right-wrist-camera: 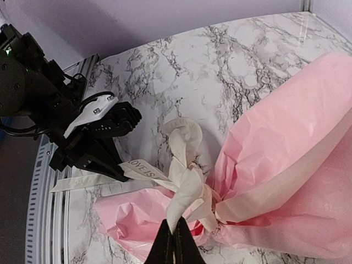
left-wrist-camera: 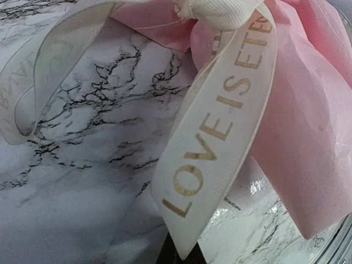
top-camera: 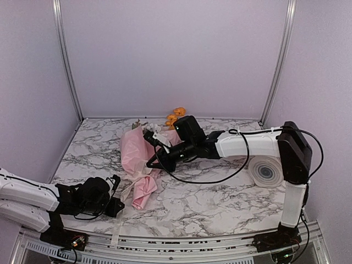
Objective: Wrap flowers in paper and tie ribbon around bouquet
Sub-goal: Tie the half-tied ribbon around the folded bouquet.
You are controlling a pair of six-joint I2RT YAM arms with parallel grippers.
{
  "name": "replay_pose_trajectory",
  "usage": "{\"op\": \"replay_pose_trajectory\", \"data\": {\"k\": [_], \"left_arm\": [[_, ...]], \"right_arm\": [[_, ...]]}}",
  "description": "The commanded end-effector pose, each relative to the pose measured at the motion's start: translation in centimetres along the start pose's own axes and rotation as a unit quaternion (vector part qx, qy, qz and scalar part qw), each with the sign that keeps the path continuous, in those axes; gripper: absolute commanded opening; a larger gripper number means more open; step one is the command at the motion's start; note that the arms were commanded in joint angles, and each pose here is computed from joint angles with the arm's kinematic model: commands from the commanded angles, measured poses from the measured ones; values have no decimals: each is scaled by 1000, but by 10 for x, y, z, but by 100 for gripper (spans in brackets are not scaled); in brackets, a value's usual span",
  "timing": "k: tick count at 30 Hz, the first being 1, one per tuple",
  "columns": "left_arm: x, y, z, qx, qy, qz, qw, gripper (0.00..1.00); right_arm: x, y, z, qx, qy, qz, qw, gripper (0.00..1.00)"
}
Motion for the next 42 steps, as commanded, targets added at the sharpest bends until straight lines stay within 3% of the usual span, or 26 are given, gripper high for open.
{"op": "replay_pose_trajectory", "data": {"k": [1,5,8,9,13,18,21,24,31,35,38,42], "left_arm": [[-1,-6,-4,7,12,5,1000,0],[-5,-8,2,4,-4,10,1000,0],[-7,-11,2,9,-16,12,1000,0],[-6,-12,1,14,-18,12,1000,1],[-5,-12,-2,21,-21,11,999,13],[-2,-10,-1,12,-27,20,999,9],[-2,-11,-3,16,-29,19,999,11],[-2,-12,-3,17,-35,23,999,11],[-2,-11,-2,11,-39,17,999,11],[-3,-10,-1,7,-43,16,999,9],[-3,-11,-2,9,-44,16,999,9],[-2,-11,-3,12,-46,17,999,9]], "right_arm": [[-10,6,13,-9,2,-34,999,6],[-19,18,7,-3,-15,-58,998,18],[-25,30,1,-14,-40,-64,997,44],[-28,35,0,-24,-50,-66,996,48],[-29,41,-1,-70,-96,-63,991,54],[-32,41,-3,-132,-176,-64,973,55],[-39,43,-11,-179,-277,-97,939,55],[-35,33,-13,-209,-317,-92,921,59],[-26,-2,-10,-218,-343,-60,912,73],[-33,-14,-16,-215,-366,-53,904,73],[-34,-14,-13,-219,-359,-61,905,65],[-42,-12,-14,-215,-353,-109,904,70]]}}
Point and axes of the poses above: each gripper's point midway between its finger pads, its own y axis back along the fingers, its own x axis along the line the jaws close on, z = x × y, the point moved 8 cm from there along y, back along the fingers, and after that the axes turned 2 degrees about y, right-handed, at the moved point
